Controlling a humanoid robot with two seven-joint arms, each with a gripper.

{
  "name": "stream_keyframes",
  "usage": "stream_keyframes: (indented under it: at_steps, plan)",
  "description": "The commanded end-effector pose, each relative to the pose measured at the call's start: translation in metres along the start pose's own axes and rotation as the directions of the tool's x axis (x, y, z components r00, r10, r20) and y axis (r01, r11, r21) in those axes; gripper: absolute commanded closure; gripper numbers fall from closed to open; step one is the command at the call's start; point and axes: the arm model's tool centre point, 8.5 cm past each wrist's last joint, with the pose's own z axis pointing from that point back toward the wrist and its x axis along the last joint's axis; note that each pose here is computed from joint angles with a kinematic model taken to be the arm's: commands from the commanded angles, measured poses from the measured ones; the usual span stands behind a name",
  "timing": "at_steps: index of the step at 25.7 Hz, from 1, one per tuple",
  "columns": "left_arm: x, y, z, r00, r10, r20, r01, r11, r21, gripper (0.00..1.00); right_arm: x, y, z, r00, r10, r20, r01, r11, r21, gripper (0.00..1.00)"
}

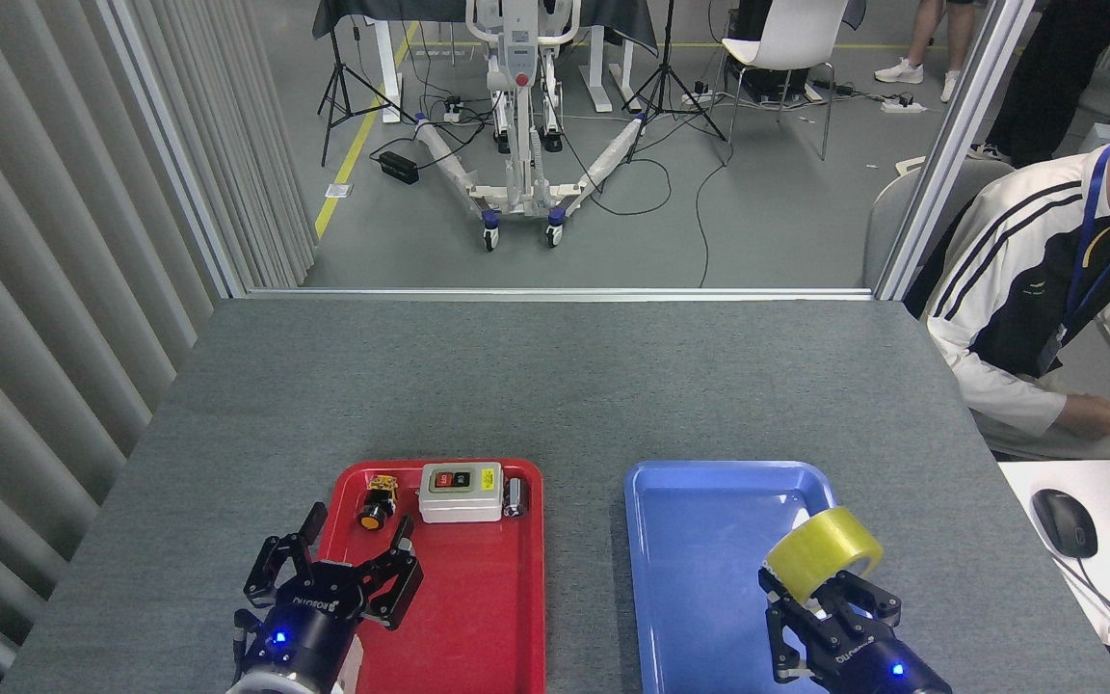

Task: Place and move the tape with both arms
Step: 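Lower the tape into the blue tray with the right gripper, then open the right gripper and lift it away from the tape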

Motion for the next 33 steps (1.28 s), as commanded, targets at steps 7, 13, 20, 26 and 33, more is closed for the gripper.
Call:
stream_keyframes:
  at_steps: [7,13,20,26,33]
  plan:
    - [-0.003,-0.006,0.001,0.999,-0.029,-0.016,0.029,0.999,0.015,0.0,-0.008,-0.017,-0.01,0.993,-0.108,0.056,0.077,0.913,0.4,1.0]
    - [-0.006,-0.008,0.002,0.999,-0.036,-0.02,0.036,0.999,0.008,0.0,-0.018,-0.035,-0.028,0.971,-0.222,-0.082,0.236,0.872,0.429,0.47]
    - [-0.004,-0.006,0.0,1.0,-0.021,-0.021,0.021,1.0,0.004,0.0,-0.004,-0.029,-0.036,0.972,-0.224,-0.068,0.231,0.874,0.427,0.0]
    - [-0.002,0.004,-0.001,1.0,-0.025,-0.011,0.025,0.999,0.042,0.0,-0.004,-0.037,-0.035,0.972,-0.227,-0.067,0.236,0.948,0.212,0.0]
    - [0.001,0.007,0.001,1.0,-0.026,0.015,0.025,0.998,0.051,0.0,-0.029,-0.024,-0.008,0.95,-0.269,-0.156,0.244,0.956,-0.163,0.0]
